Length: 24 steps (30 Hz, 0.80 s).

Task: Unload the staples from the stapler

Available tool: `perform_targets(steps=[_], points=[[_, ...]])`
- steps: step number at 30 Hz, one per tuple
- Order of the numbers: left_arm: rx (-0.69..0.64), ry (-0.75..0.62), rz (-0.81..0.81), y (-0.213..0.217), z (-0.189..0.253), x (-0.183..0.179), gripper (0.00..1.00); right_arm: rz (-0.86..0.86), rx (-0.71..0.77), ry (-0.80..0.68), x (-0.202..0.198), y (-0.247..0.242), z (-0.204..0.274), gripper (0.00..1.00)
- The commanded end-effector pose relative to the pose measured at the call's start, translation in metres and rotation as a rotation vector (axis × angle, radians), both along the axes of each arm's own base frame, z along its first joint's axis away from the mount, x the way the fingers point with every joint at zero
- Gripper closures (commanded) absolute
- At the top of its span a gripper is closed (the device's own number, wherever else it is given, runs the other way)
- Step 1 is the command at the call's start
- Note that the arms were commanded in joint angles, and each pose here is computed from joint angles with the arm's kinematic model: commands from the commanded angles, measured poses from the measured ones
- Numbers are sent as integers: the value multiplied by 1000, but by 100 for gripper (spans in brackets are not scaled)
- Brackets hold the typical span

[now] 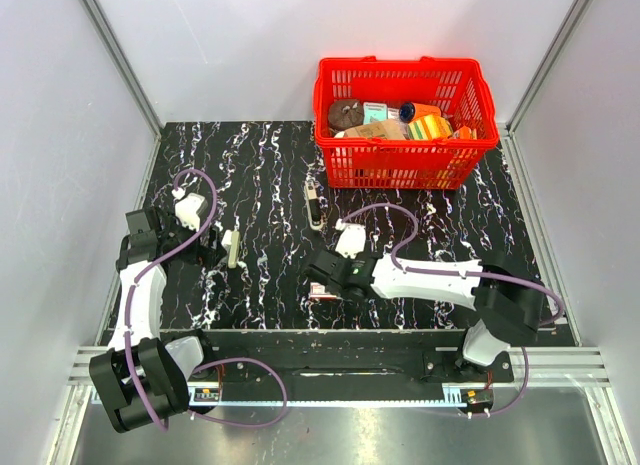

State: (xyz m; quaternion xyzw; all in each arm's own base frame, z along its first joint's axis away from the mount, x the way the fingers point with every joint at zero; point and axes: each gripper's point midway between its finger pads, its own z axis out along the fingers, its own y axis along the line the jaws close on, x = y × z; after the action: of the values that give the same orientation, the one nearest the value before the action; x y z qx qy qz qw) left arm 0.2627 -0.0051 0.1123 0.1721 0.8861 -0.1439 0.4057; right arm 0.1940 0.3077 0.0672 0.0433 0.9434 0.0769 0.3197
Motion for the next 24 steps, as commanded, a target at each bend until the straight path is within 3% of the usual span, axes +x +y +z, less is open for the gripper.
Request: perform_targets(steps=[1,13,24], points=[[0,-31,-29,-1,5,4,6,-26,41,8,-10,-11,5,100],[0,-29,-30,-1,4,5,7,6,157,99,-40,-19,-8,100],[5,-25,-30,0,2,5,8,43,136,107,-37,-4,-18,100]])
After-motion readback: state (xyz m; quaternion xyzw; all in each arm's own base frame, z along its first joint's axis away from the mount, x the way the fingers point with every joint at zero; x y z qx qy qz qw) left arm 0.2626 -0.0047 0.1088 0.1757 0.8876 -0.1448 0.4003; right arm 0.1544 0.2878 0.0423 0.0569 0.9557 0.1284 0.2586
